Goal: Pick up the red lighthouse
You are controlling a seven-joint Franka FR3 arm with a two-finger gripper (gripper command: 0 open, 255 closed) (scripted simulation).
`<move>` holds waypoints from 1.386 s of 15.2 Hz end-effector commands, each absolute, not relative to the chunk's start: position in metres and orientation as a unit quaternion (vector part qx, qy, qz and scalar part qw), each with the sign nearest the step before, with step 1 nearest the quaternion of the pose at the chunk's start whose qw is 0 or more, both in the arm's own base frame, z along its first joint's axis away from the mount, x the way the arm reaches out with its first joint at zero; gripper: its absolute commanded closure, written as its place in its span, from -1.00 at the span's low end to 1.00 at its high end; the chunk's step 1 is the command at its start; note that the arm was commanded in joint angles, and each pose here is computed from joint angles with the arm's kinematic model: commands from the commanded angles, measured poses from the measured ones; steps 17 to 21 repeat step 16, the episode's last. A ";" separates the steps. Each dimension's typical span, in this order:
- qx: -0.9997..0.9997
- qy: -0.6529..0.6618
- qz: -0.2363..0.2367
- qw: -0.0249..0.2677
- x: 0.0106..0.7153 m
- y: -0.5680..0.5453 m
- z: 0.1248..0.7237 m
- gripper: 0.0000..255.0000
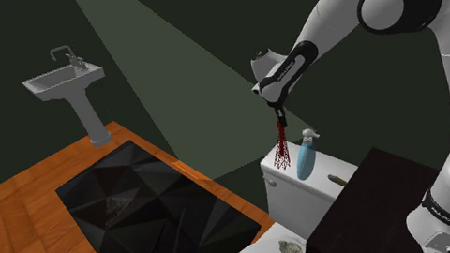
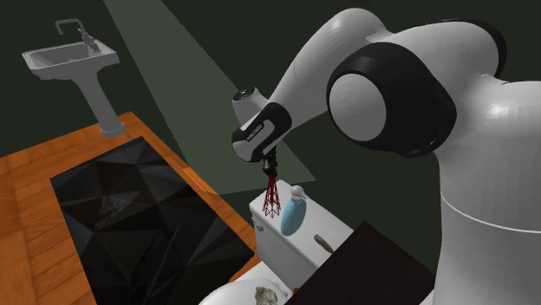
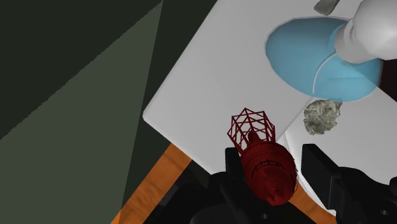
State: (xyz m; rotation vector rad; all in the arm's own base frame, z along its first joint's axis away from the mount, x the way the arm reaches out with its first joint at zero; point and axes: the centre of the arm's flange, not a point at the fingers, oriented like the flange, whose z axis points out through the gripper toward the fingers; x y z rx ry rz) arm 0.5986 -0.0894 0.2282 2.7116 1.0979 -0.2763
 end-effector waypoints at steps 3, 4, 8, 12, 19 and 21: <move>0.918 0.372 -0.094 0.101 0.598 -0.089 0.246 1.00; 0.918 0.372 -0.094 0.101 0.598 -0.089 0.251 1.00; 0.918 0.372 -0.094 0.101 0.598 -0.089 0.273 1.00; 0.918 0.372 -0.094 0.101 0.598 -0.089 0.294 1.00; 0.918 0.372 -0.094 0.101 0.598 -0.089 0.305 1.00; 0.918 0.372 -0.094 0.101 0.598 -0.089 0.305 1.00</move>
